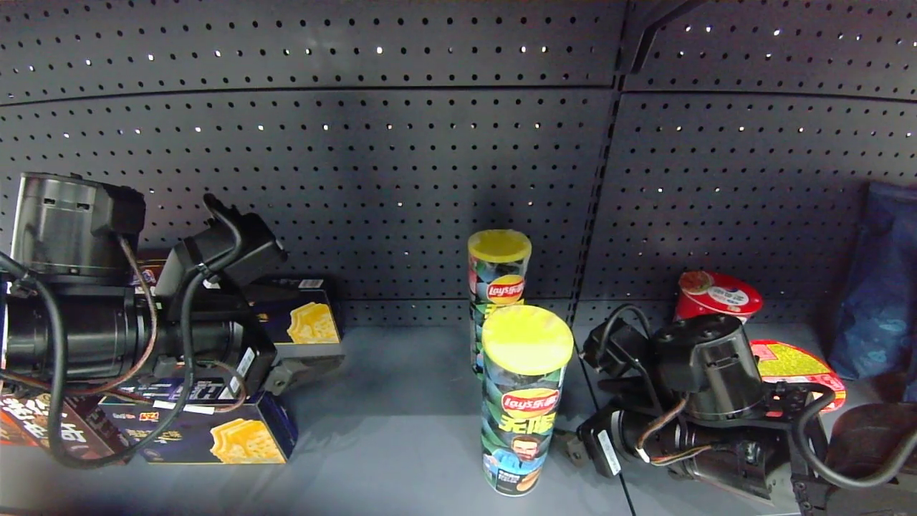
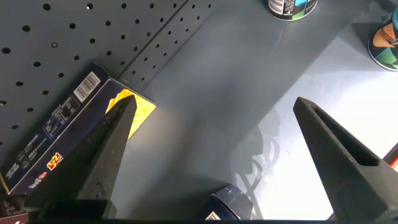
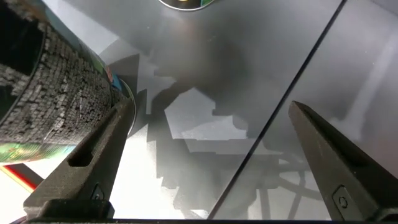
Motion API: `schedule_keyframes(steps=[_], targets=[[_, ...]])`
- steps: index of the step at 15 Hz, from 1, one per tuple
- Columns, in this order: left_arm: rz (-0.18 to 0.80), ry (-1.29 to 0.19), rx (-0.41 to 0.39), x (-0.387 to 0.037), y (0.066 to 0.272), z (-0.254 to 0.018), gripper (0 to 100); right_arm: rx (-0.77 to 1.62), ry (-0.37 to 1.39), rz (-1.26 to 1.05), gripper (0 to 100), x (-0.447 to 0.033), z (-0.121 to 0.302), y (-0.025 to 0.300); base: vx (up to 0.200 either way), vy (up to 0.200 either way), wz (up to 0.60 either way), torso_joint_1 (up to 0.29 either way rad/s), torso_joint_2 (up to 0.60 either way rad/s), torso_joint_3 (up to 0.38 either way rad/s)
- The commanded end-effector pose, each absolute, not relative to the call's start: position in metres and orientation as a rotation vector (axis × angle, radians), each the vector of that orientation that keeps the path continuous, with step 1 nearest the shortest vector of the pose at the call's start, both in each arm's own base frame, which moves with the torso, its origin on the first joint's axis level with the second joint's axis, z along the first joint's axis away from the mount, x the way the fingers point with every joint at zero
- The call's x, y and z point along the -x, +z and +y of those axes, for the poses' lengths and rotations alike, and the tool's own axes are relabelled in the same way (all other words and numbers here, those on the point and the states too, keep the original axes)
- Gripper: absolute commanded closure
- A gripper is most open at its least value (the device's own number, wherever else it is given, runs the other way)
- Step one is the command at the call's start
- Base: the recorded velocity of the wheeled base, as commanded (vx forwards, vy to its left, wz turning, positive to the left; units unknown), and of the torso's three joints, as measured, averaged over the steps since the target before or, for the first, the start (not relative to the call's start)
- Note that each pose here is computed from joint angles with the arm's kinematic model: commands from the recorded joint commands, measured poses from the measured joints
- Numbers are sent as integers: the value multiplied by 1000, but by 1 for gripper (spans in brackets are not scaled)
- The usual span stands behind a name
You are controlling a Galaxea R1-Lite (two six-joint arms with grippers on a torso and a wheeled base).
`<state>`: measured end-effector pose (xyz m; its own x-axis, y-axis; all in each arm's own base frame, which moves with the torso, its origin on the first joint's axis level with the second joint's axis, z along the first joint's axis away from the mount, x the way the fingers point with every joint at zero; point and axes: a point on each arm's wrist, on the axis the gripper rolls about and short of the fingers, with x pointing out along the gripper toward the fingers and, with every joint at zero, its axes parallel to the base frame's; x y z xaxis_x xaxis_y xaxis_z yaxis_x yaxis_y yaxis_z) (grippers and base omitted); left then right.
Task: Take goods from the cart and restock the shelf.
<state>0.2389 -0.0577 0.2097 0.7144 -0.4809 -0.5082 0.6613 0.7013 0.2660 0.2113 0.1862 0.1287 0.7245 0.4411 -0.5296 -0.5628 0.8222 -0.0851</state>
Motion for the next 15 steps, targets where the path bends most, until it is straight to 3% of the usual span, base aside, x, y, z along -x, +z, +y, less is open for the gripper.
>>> schedule_keyframes(steps=[1, 15], targets=[[426, -658, -455, -239, 209, -58, 0, 250, 561, 518, 0, -212, 188, 128, 0, 0, 0, 0, 0, 0], [431, -659, -455, -240, 208, -58, 0, 250, 578, 513, 0, -213, 194, 128, 0, 0, 0, 0, 0, 0]])
